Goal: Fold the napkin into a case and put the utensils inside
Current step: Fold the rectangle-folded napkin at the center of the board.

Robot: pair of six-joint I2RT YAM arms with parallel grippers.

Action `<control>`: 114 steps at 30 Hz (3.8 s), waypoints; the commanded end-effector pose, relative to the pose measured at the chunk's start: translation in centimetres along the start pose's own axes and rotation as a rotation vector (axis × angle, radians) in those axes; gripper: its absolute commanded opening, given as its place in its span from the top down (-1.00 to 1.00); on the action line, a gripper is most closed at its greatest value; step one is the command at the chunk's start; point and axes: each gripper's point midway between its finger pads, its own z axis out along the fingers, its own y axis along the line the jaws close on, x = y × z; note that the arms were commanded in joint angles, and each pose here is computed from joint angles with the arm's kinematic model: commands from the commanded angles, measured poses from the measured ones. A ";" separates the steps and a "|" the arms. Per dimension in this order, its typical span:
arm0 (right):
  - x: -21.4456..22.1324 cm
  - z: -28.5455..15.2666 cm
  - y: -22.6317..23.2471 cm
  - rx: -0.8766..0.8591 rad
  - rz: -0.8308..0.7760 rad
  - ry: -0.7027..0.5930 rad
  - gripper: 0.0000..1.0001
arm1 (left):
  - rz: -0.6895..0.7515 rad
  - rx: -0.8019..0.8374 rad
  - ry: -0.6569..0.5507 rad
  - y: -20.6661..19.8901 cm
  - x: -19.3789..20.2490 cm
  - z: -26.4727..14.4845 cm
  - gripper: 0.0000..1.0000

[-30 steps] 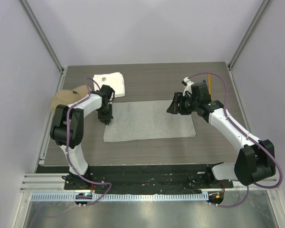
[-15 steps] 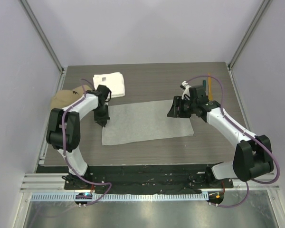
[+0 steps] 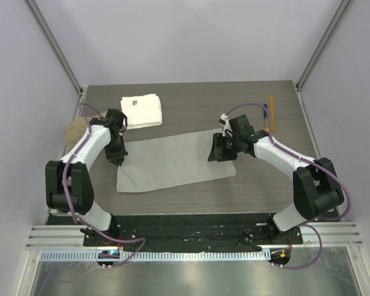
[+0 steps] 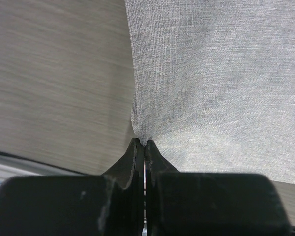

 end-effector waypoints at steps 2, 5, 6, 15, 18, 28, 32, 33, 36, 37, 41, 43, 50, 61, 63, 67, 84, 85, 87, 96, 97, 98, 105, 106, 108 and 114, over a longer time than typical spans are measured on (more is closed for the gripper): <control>-3.0 -0.2 -0.1 0.064 0.018 -0.084 -0.06 | -0.019 -0.116 -0.154 3.2 -2.4 -4.4 1.00; -3.2 0.3 -1.9 0.134 0.033 -0.075 0.00 | -0.012 -0.150 -0.168 3.9 -2.6 -5.0 1.00; -3.4 0.4 -1.8 0.127 0.021 -0.070 0.05 | -0.007 -0.140 -0.163 3.8 -2.5 -5.0 1.00; 0.2 3.5 -1.7 0.055 0.058 0.009 0.70 | -0.011 0.025 -0.213 0.7 -4.3 -7.7 0.99; 1.8 4.1 -2.5 0.070 0.091 0.019 0.75 | 0.008 0.094 -0.241 -1.8 -4.7 -9.2 0.99; 5.8 4.8 -0.8 -0.015 0.179 0.058 0.86 | 0.164 0.194 -0.279 -15.2 -2.8 -12.0 1.00; 3.7 3.1 -0.8 -0.003 0.188 -0.016 0.86 | 0.186 0.234 -0.257 -20.7 -1.5 -11.5 1.00; 3.4 2.8 -1.0 0.007 0.182 -0.024 0.86 | 0.179 0.241 -0.255 -21.7 -1.2 -11.4 1.00; 2.8 1.7 -1.9 0.027 0.193 -0.037 0.85 | 0.193 0.272 -0.240 -25.1 -0.4 -10.8 1.00; 2.8 1.5 -2.1 0.026 0.198 -0.038 0.85 | 0.202 0.278 -0.238 -26.0 -0.2 -10.5 1.00; 2.9 1.6 -3.4 0.039 0.216 -0.038 0.87 | 0.248 0.304 -0.201 -29.7 1.1 -9.4 1.00; 2.9 2.2 -3.8 0.045 0.215 -0.035 0.88 | 0.248 0.328 -0.182 -30.9 1.8 -9.3 1.00; 3.7 4.0 -3.9 0.012 0.240 0.004 0.94 | 0.256 0.358 -0.132 -34.1 3.3 -7.5 1.00; 4.5 4.6 -4.5 0.026 0.251 0.027 0.95 | 0.260 0.406 -0.057 -37.0 5.1 -5.6 0.99; 4.4 4.6 -4.5 0.029 0.253 0.026 0.95 | 0.261 0.414 -0.049 -37.4 5.2 -5.5 0.99; 4.6 4.7 -4.6 0.029 0.257 0.034 0.95 | 0.264 0.419 -0.040 -38.0 5.4 -5.2 0.99; 5.1 4.8 -4.8 0.031 0.262 0.045 0.97 | 0.270 0.431 -0.029 -39.2 5.6 -4.1 1.00; 5.0 4.9 -4.8 0.031 0.261 0.044 0.98 | 0.269 0.433 -0.030 -39.3 5.5 -4.1 0.99; 5.0 4.9 -4.7 0.029 0.261 0.045 0.98 | 0.271 0.430 -0.028 -39.5 5.6 -3.9 1.00; 5.2 5.0 -4.9 0.031 0.262 0.047 0.98 | 0.269 0.434 -0.039 -39.3 5.4 -4.2 1.00; 5.3 5.0 -4.9 0.030 0.262 0.051 0.98 | 0.271 0.434 -0.034 -39.4 5.5 -4.0 1.00; 5.3 5.0 -4.9 0.032 0.264 0.051 0.98 | 0.270 0.437 -0.034 -39.5 5.4 -4.0 0.99; 5.0 4.9 -4.6 0.025 0.266 0.043 0.98 | 0.282 0.445 0.002 -40.0 6.2 -3.2 1.00; 5.0 4.9 -4.7 0.027 0.267 0.044 0.98 | 0.284 0.445 0.003 -40.0 6.2 -3.1 0.99; 5.0 4.8 -4.6 0.025 0.267 0.045 0.98 | 0.287 0.446 0.007 -40.1 6.4 -3.0 1.00; 4.9 4.6 -4.6 0.028 0.264 0.038 0.98 | 0.296 0.430 0.001 -39.9 6.2 -2.4 1.00</control>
